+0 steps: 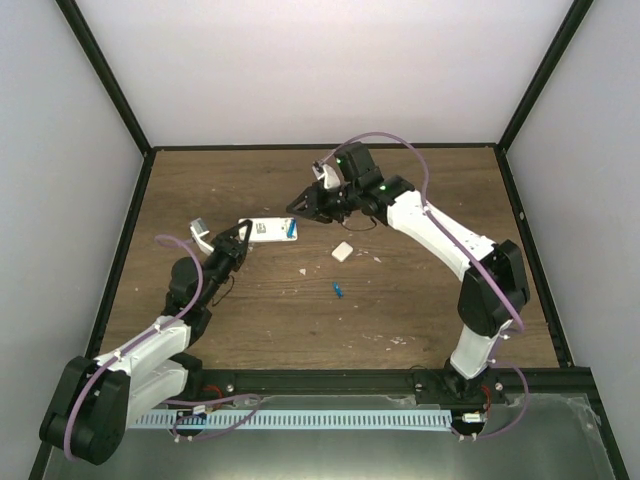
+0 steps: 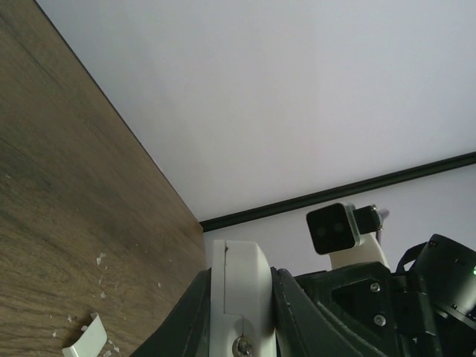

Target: Load the batteries into the remote control

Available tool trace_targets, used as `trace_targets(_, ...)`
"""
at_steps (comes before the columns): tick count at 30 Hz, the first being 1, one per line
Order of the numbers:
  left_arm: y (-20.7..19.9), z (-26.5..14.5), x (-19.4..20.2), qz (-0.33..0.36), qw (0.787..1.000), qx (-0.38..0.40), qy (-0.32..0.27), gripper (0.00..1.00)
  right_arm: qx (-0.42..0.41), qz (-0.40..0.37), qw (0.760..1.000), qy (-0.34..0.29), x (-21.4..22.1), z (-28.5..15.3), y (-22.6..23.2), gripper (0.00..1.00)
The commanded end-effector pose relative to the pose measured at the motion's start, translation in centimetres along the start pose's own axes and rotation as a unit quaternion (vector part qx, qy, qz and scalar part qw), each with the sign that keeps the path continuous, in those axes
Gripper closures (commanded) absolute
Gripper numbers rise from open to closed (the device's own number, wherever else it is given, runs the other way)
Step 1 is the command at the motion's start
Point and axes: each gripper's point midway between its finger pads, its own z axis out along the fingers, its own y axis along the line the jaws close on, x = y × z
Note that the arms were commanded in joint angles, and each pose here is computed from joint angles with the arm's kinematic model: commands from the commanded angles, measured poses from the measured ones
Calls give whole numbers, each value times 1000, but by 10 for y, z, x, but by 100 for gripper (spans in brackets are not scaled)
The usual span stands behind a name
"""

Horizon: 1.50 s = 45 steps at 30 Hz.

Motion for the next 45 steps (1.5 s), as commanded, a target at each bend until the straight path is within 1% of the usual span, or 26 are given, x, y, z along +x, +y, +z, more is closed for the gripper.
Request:
trace_targets(1,-17,2,-7,10,1000,22,-12,100,42,-9,999,-10,-6,-4,-5,76)
trace_targets(9,-15,3,-7,10,1000,17,-11,100,75,-15,997,8,0,6,-15,76)
trace_targets(19,-15,3,-7,10,1000,17,-11,100,97,-18,995,29,7,18,-22,75)
trace_targets(31,-17,4,-6,17,1000,19,-8,100,104,-26,993,40,11,27,-23,75)
trace_targets(45,-18,5,-5,24,1000,16,-2,100,120,-36,991,41,10,28,-26,87)
